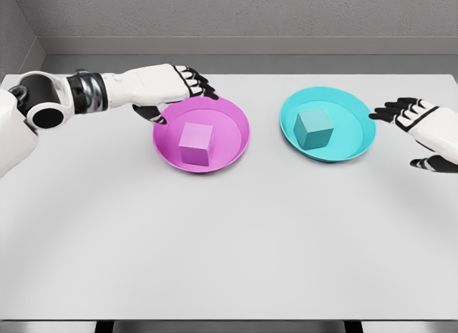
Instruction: Place the blocks in the corresponding plates according to their colors
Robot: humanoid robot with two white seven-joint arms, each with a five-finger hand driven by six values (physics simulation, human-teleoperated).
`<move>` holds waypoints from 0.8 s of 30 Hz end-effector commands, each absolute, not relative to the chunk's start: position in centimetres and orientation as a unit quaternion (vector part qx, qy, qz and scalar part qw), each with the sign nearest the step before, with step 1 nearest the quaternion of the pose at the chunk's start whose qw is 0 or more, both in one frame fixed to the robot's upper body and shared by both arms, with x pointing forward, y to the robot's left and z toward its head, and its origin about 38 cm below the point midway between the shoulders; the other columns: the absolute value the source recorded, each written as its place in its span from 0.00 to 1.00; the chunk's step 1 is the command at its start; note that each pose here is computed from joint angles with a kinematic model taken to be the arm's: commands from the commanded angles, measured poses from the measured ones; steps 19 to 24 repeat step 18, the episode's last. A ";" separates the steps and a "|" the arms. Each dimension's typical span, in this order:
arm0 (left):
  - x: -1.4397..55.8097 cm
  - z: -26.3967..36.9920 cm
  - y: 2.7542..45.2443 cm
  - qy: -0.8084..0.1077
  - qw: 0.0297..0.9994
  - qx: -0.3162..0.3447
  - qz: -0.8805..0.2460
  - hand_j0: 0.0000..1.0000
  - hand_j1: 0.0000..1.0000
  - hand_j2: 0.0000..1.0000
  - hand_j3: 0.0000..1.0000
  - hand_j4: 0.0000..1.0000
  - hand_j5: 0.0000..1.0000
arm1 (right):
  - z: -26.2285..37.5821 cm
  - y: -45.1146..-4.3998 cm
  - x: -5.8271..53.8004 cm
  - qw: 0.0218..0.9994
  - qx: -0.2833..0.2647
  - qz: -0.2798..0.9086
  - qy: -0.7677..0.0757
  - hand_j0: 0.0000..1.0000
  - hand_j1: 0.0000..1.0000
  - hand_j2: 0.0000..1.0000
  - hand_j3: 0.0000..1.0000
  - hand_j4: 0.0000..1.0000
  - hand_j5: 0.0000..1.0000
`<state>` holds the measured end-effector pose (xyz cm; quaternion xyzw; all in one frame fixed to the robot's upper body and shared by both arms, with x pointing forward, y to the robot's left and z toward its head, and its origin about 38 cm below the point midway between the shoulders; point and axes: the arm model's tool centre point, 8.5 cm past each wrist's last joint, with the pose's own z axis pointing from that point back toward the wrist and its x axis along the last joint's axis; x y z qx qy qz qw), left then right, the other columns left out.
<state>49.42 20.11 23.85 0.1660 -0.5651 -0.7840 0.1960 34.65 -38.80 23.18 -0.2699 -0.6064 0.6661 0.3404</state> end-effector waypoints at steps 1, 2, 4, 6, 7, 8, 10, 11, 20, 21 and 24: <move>49.5 24.0 20.4 -0.569 0.201 0.166 -0.780 1.00 1.00 1.00 1.00 1.00 1.00 | 23.5 -38.3 34.5 0.336 -0.266 0.659 -0.619 0.99 0.99 0.99 0.99 0.99 0.99; 49.4 24.1 20.7 -0.571 0.205 0.164 -0.778 1.00 1.00 1.00 1.00 1.00 1.00 | 23.5 -38.3 34.5 0.337 -0.264 0.658 -0.620 0.99 0.99 0.99 0.99 0.99 0.99; 49.4 24.5 22.9 -0.571 0.223 0.169 -0.772 1.00 1.00 1.00 1.00 1.00 1.00 | 23.7 -38.0 34.4 0.332 -0.265 0.659 -0.621 0.99 0.99 0.99 0.99 0.99 0.99; 49.5 25.8 26.5 -0.569 0.247 0.192 -0.761 1.00 1.00 1.00 1.00 1.00 1.00 | 23.5 -38.0 34.3 0.333 -0.263 0.659 -0.621 0.99 0.99 0.99 0.99 0.99 0.99; 49.5 26.2 27.9 -0.564 0.254 0.203 -0.759 1.00 1.00 1.00 1.00 1.00 1.00 | 23.5 -37.9 34.3 0.332 -0.263 0.659 -0.621 0.99 0.99 0.99 0.99 0.99 0.99; 49.4 26.4 29.2 -0.556 0.261 0.212 -0.760 1.00 1.00 1.00 1.00 1.00 1.00 | 23.6 -38.0 34.3 0.333 -0.264 0.659 -0.621 0.99 0.99 0.99 0.99 0.99 0.99; 49.1 26.3 32.0 -0.536 0.281 0.228 -0.763 1.00 1.00 1.00 1.00 1.00 1.00 | 23.6 -38.0 34.3 0.333 -0.264 0.659 -0.621 0.99 0.99 0.99 0.99 0.99 0.99; 49.1 26.6 33.9 -0.527 0.296 0.241 -0.759 1.00 1.00 1.00 1.00 1.00 1.00 | 23.6 -38.0 34.3 0.333 -0.264 0.659 -0.621 0.99 0.99 0.99 0.99 0.99 0.99; 49.5 26.6 38.2 -0.508 0.343 0.267 -0.744 1.00 1.00 1.00 1.00 1.00 1.00 | 23.2 -38.1 34.2 0.337 -0.261 0.661 -0.618 1.00 1.00 1.00 1.00 1.00 1.00; 49.5 26.6 38.2 -0.508 0.343 0.267 -0.744 1.00 1.00 1.00 1.00 1.00 1.00 | 23.2 -38.1 34.2 0.337 -0.261 0.661 -0.618 1.00 1.00 1.00 1.00 1.00 1.00; 49.5 26.6 38.2 -0.508 0.343 0.267 -0.744 1.00 1.00 1.00 1.00 1.00 1.00 | 23.2 -38.1 34.2 0.337 -0.261 0.661 -0.618 1.00 1.00 1.00 1.00 1.00 1.00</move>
